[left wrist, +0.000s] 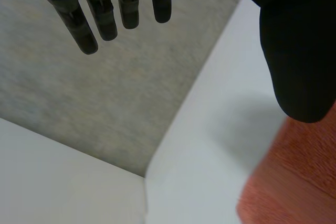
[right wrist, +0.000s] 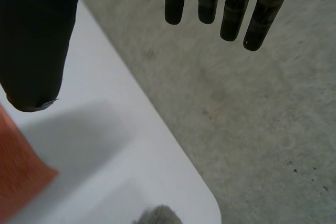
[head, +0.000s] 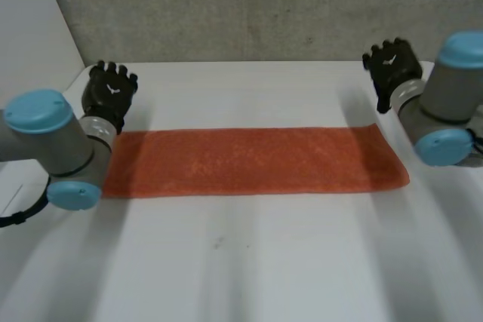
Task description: Fold the laundry.
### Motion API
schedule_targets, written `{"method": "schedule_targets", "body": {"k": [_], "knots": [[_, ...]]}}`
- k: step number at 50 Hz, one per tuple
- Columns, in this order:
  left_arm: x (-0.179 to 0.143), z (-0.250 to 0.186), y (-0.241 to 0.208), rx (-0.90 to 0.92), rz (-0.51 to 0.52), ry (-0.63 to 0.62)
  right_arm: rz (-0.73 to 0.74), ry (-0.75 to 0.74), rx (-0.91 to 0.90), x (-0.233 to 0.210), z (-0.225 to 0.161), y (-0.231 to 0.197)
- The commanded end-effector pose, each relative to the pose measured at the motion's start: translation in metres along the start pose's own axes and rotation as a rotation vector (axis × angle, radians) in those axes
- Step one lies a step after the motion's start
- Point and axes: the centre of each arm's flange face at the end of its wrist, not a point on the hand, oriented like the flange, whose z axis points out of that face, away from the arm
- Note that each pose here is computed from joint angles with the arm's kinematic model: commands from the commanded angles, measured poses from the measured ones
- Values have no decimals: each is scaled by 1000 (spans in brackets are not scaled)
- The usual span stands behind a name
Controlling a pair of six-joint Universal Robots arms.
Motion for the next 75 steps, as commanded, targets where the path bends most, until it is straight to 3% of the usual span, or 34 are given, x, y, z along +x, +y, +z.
{"method": "schedule_targets", "body": {"k": [1, 9, 14, 21, 34, 42, 50, 59, 62, 69, 73, 75], "knots": [[-34, -47, -32, 28, -30, -30, 161, -102, -19, 26, -74, -36], [-24, -96, -27, -29, -235, 39, 240, -304, -251, -4, -118, 23], [-16, -105, -20, -62, -324, 65, 250, -326, -269, -17, -123, 45], [-11, -106, -14, -83, -336, 79, 241, -267, -245, -26, -103, 82], [-11, -106, -12, -90, -338, 77, 204, -259, -252, -26, -94, 97], [-13, -106, -11, -94, -342, 71, 208, -208, -281, -4, -95, 103], [-15, -106, -13, -90, -344, 65, 196, -79, -307, 55, -113, 103], [-15, -107, -14, -97, -344, 70, -43, 40, -410, 112, -127, 135], [-15, -107, -14, -97, -344, 70, -65, 53, -363, 115, -124, 116], [-18, -108, -17, -88, -345, 63, -36, -17, -11, 72, -106, -2], [-23, -110, -18, -85, -345, 52, -49, -125, 178, 19, -99, -59], [-26, -110, -19, -81, -346, 44, -68, -223, 306, -31, -101, -95]]}}
